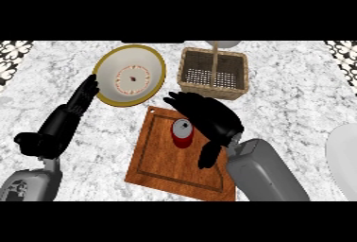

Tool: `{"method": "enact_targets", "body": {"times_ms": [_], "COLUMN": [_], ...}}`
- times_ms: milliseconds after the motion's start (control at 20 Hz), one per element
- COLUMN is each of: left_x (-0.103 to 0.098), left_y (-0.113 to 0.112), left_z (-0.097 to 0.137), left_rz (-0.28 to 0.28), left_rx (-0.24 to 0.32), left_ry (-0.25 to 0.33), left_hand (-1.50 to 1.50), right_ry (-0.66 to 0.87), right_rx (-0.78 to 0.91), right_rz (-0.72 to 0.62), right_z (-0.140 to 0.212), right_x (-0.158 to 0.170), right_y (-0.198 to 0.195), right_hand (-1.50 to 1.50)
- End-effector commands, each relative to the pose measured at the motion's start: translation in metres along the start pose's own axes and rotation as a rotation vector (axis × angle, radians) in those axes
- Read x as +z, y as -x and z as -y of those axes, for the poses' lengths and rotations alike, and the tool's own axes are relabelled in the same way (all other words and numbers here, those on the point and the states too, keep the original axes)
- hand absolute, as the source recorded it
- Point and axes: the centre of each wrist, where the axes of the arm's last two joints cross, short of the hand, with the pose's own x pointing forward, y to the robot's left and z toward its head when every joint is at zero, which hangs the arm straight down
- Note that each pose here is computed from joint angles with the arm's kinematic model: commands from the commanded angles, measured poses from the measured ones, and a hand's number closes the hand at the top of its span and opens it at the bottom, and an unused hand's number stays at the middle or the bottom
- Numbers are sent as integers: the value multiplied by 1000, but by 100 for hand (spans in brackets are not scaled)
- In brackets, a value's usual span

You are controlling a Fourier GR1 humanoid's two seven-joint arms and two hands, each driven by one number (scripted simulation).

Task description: Pick the can from the cutting board and place it in the basket

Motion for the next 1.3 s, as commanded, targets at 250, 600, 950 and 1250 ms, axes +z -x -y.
{"method": "enact_targets", "body": {"times_ms": [250, 600, 950, 1250], "left_x": [-24, 15, -6, 5], "left_y": [-13, 5, -15, -2], "left_z": [24, -2, -10, 1], "left_rz": [-10, 11, 10, -5], "left_rx": [-5, -17, -1, -3], "left_ry": [5, 6, -3, 13], "left_hand": [0, 0, 0, 0], "right_ry": [-27, -28, -82, -139], "right_rx": [32, 65, 81, 69], "right_rz": [-12, -62, -108, -107], "right_z": [-36, -44, -55, -61], "right_x": [6, -24, -29, -51], "right_y": [-12, 16, 17, 21], "right_hand": [-150, -150, -150, -150]}}
